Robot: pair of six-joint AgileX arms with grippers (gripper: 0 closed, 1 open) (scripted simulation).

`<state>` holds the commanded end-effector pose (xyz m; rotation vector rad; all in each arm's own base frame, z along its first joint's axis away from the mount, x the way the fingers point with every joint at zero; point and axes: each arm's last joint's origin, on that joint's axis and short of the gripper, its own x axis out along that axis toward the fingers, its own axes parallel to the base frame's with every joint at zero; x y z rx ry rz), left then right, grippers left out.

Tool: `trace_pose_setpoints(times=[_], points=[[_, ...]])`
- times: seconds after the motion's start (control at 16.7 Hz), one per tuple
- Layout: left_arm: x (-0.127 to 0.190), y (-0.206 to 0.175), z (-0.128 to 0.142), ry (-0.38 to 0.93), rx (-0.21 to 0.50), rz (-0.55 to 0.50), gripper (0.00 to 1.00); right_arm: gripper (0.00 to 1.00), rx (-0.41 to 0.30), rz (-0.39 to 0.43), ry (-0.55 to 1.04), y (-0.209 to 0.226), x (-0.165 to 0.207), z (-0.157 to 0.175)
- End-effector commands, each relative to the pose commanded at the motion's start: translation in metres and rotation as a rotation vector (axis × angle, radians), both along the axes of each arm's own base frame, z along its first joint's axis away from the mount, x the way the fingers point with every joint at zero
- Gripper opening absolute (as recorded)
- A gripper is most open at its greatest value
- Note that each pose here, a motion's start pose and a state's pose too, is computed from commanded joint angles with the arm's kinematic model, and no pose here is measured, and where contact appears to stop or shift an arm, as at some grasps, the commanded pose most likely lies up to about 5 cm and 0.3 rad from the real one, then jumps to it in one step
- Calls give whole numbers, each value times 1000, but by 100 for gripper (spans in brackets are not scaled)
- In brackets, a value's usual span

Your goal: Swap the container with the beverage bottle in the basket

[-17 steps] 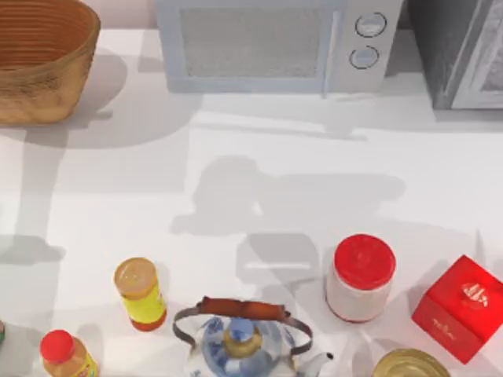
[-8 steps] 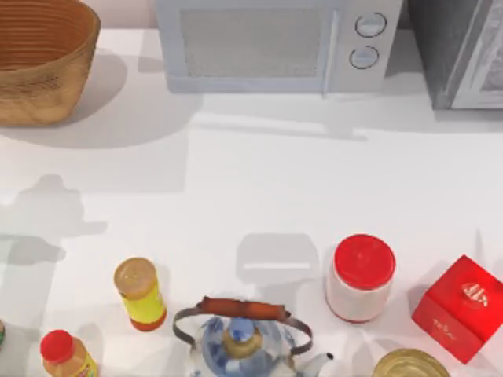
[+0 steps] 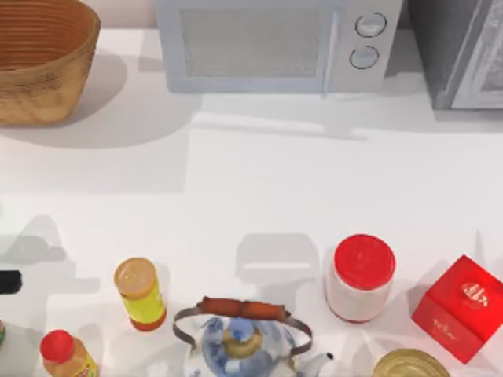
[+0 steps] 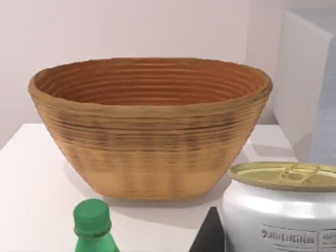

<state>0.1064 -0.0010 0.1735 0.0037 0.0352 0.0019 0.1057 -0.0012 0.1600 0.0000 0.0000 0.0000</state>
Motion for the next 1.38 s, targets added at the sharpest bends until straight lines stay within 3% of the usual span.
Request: trace_pose_setpoints(times=[0.42, 0.78, 1.08, 1.38], points=[[-1, 0, -14, -35, -4, -2, 0, 100, 0, 0, 0, 0, 0, 0], [5, -1, -17, 35, -5, -36, 0, 100, 0, 0, 0, 0, 0, 0], [24, -8, 9, 66, -9, -185, 0, 100, 0, 0, 0, 0, 0, 0], [72, -21, 51, 21, -8, -418, 0, 100, 0, 0, 0, 0, 0, 0]])
